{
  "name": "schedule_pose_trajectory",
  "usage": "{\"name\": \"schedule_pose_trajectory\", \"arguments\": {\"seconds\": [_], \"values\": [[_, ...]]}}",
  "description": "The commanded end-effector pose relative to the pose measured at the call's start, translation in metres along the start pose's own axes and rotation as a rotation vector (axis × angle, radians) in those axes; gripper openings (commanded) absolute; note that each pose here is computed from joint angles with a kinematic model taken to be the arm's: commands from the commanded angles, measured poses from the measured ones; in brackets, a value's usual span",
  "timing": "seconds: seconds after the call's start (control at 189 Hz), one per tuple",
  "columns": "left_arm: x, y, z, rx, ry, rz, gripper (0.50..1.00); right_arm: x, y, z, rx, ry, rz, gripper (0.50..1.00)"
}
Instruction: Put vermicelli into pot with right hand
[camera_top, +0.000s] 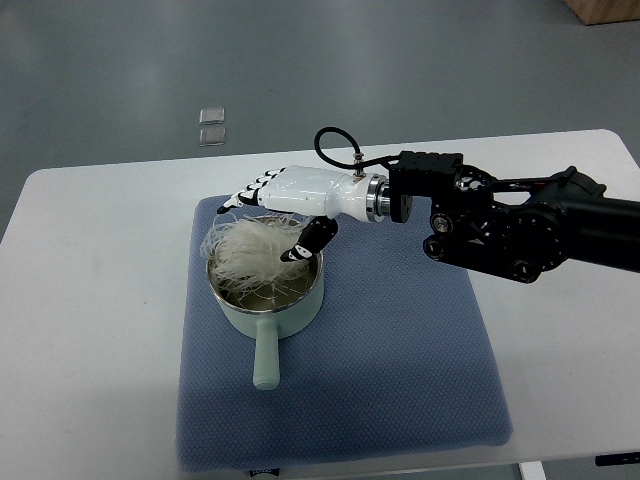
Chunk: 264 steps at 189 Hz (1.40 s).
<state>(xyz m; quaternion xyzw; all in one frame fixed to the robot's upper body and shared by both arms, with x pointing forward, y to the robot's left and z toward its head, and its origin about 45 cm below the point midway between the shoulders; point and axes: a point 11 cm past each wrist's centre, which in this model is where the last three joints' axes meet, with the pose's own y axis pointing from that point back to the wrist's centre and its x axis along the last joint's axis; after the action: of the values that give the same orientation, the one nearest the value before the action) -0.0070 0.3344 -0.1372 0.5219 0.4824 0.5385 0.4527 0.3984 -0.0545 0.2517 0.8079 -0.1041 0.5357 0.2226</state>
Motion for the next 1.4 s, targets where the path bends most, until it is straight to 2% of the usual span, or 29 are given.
{"name": "schedule_pose_trajectory", "arguments": {"seconds": [0.0, 0.133, 0.27, 0.488, 0.641, 0.731, 0.959, 1.081, 1.134, 1.325, 1.394], "values": [[0.0, 0.0, 0.0, 0.0, 0.0, 0.0, 1.0, 0.005, 0.005, 0.004, -0.003, 0.001, 0.01, 0.899], [0.0, 0.0, 0.0, 0.0, -0.001, 0.0, 1.0, 0.017, 0.011, 0.009, -0.013, -0.007, 0.044, 0.899], [0.0, 0.0, 0.0, 0.0, -0.001, 0.0, 1.0, 0.051, 0.025, 0.02, -0.041, -0.044, 0.158, 0.899], [0.0, 0.0, 0.0, 0.0, 0.0, 0.0, 1.0, 0.065, 0.073, 0.073, -0.173, -0.45, 0.429, 0.897], [0.0, 0.0, 0.0, 0.0, 0.0, 0.0, 1.0, 0.053, 0.11, 0.125, -0.302, -0.856, 0.698, 0.897], [0.0, 0.0, 0.0, 0.0, 0.0, 0.0, 1.0, 0.033, 0.139, 0.159, -0.386, -1.085, 0.861, 0.897], [-0.001, 0.0, 0.0, 0.0, 0.0, -0.005, 1.0, -0.028, 0.169, 0.193, -0.502, -1.453, 1.067, 0.899], [-0.001, 0.0, 0.0, 0.0, 0.002, -0.002, 1.0, -0.046, 0.175, 0.197, -0.51, -1.548, 1.103, 0.901], [-0.001, 0.0, 0.0, 0.0, 0.0, -0.003, 1.0, -0.052, 0.175, 0.196, -0.508, -1.565, 1.094, 0.921], [-0.001, 0.0, 0.001, -0.002, 0.001, -0.005, 1.0, -0.056, 0.166, 0.186, -0.369, -1.624, 0.984, 0.921], [-0.001, 0.0, 0.003, -0.005, 0.001, -0.005, 1.0, -0.056, 0.164, 0.185, -0.36, -1.632, 0.967, 0.921]]}}
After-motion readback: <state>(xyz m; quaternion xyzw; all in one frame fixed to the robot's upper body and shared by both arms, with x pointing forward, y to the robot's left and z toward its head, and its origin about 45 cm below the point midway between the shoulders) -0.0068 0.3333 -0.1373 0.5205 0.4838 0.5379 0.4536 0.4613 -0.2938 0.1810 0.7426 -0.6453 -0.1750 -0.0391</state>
